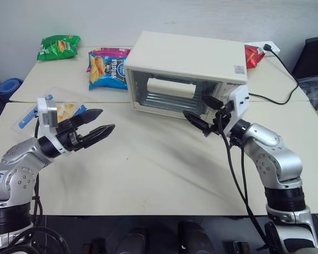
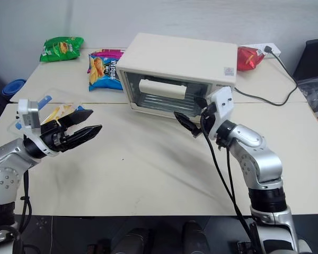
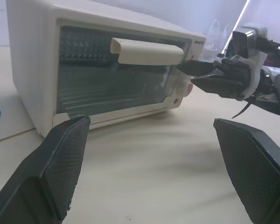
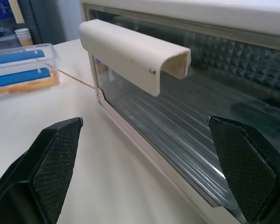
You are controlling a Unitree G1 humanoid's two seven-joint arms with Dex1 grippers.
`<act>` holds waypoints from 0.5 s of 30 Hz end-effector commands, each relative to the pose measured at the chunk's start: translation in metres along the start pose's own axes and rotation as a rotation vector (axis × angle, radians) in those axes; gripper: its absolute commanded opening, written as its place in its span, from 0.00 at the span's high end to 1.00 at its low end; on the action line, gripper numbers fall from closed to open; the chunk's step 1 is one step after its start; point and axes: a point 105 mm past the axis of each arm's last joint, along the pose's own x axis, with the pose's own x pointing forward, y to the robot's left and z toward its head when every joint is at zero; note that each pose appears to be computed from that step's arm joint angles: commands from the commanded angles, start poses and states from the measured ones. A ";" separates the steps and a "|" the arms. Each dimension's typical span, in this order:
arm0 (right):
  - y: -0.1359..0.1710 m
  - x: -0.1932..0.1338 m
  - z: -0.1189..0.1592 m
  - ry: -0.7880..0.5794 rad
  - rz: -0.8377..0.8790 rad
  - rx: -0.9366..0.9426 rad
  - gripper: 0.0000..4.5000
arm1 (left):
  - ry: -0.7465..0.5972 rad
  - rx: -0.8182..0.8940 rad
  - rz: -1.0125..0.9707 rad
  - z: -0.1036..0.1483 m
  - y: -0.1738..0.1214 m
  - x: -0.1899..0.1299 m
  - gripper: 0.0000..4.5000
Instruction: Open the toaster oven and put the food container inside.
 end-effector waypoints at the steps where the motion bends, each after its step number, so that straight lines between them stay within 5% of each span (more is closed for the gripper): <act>1: 0.011 0.010 0.018 -0.064 0.068 -0.025 0.01 | -0.021 0.023 -0.017 0.007 -0.008 0.000 0.00; 11: 0.066 0.002 0.002 0.030 0.315 -0.031 0.01 | -0.046 0.015 0.002 0.015 -0.001 0.005 0.00; 15: 0.077 -0.011 -0.017 0.087 0.332 -0.049 0.00 | -0.147 0.017 0.017 0.037 0.013 0.013 0.19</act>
